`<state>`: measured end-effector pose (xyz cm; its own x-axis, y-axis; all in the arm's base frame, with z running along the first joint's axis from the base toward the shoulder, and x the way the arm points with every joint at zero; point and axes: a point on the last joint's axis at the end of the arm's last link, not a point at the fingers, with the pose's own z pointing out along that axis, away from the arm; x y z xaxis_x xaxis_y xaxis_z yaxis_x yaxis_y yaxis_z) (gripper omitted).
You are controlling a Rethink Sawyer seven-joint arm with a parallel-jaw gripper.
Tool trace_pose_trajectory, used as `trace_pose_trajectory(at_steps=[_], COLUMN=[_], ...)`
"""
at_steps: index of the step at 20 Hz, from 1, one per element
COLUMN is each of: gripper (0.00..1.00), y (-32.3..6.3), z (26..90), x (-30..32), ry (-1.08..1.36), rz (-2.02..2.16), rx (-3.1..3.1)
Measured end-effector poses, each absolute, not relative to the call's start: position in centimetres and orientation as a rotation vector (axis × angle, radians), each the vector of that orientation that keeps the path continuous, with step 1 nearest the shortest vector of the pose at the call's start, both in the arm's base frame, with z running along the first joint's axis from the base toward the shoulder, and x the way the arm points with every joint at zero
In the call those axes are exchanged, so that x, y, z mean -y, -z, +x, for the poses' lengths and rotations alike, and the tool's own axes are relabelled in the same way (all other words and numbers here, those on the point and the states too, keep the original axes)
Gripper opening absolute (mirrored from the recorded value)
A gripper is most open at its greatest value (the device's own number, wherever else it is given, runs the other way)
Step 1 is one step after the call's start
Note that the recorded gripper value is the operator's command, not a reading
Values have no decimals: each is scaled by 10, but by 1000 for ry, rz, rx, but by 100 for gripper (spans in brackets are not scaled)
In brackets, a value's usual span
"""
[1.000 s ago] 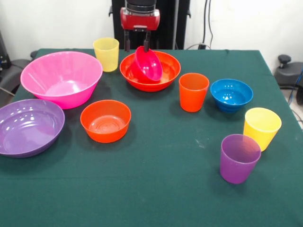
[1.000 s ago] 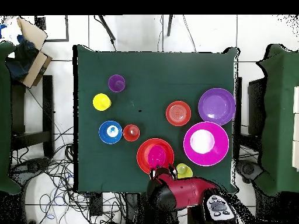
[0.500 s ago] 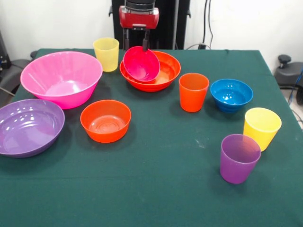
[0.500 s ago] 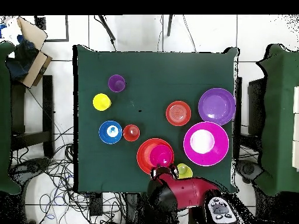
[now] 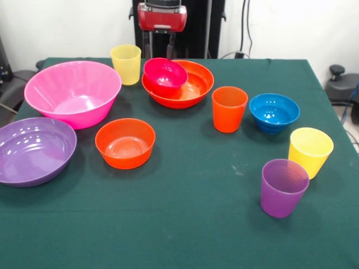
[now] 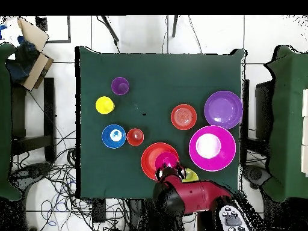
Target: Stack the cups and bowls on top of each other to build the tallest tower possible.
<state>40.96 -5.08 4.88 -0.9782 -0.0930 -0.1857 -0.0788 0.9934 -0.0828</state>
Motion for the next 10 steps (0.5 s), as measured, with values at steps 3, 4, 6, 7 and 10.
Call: trace_pose_trajectory(at_steps=[3, 4, 6, 7, 10], gripper=[100, 100, 100, 100, 100], y=[-49, -49, -49, -50, -53], z=[411, 412, 414, 414, 421], x=[42, 40, 32, 29, 12], ry=[108, 107, 103, 102, 98], rz=[-153, -158, -175, -180, -201], rx=[-2944, -2943, -2941, -2939, -2927])
